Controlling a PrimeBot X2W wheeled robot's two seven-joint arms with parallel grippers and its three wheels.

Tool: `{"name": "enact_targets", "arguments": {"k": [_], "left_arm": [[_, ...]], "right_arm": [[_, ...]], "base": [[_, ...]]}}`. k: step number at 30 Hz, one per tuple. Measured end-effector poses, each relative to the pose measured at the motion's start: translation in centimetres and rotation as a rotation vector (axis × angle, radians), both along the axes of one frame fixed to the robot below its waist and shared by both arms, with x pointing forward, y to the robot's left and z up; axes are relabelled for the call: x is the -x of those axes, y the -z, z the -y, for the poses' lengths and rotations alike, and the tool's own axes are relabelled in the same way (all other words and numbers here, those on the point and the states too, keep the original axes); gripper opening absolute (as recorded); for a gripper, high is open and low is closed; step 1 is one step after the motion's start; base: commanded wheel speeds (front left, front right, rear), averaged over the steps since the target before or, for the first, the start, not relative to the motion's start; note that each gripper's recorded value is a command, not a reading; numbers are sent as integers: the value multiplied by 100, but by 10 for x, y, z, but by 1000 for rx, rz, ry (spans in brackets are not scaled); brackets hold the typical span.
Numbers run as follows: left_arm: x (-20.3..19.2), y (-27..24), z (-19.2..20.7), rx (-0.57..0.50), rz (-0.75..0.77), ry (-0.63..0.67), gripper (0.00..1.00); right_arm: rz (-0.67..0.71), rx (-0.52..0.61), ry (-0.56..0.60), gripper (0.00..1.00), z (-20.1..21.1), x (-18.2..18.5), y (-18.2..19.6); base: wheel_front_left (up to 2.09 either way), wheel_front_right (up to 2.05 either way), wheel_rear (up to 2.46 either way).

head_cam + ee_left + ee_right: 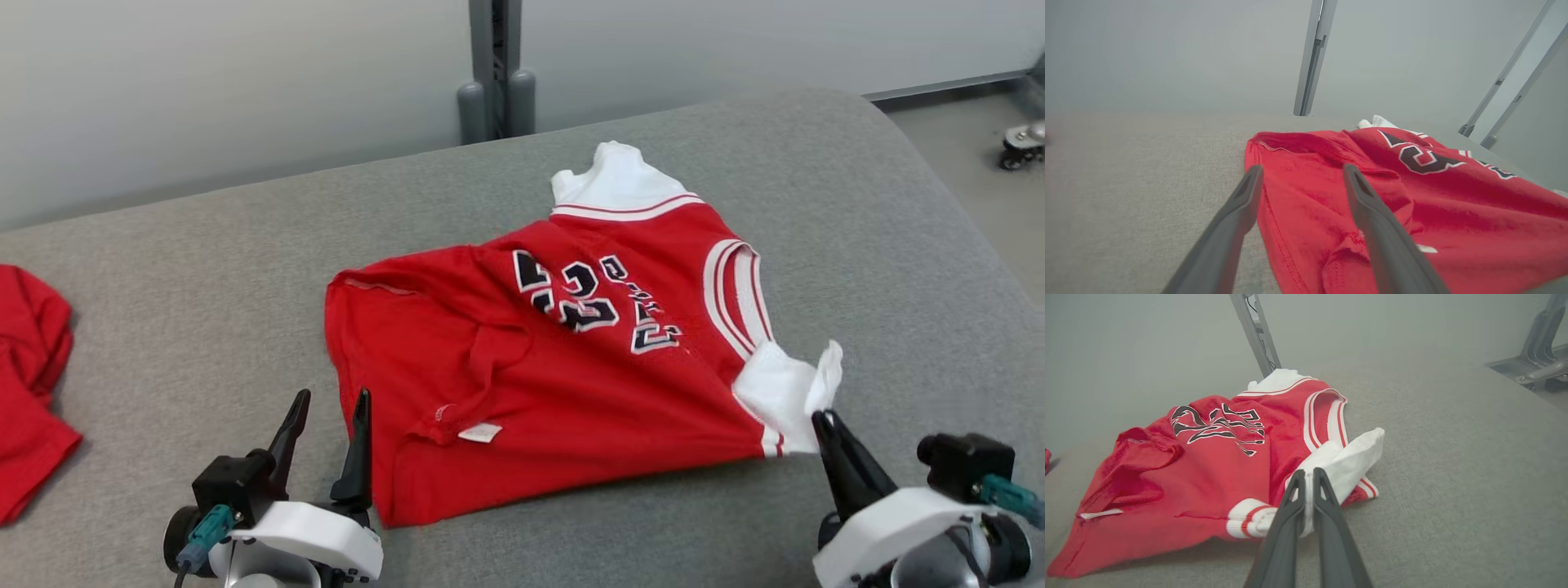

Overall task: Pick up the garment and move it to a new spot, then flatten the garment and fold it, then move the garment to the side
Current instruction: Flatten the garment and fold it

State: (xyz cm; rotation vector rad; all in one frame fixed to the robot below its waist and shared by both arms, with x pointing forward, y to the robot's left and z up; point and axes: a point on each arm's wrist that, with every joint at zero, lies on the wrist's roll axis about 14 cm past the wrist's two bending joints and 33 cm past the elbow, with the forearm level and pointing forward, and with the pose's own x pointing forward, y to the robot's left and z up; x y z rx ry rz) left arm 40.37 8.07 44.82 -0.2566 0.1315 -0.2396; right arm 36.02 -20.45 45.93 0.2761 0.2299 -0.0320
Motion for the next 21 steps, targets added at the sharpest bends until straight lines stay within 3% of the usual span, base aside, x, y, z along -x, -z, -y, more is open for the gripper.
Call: {"name": "enact_targets", "arguments": {"k": [4,5,6,12,21], "left_arm": [[-6,-1,16,7,4,43,100],[-7,-1,19,8,4,54,100],[-8,0,26,11,4,72,100],[-7,-4,31,12,13,91,100],[2,-14,6,6,39,21,100]], "right_arm": [[-77,-71,67,1,13,42,16],[-101,-73,83,67,17,51,21],[-166,-91,107,100,22,67,34],[-131,-42,106,100,28,64,17],[210,18,-88,100,-25,-5,-82]], "base": [[0,0,0],[0,0,0],[0,0,0],[0,0,0],[0,0,0]]}}
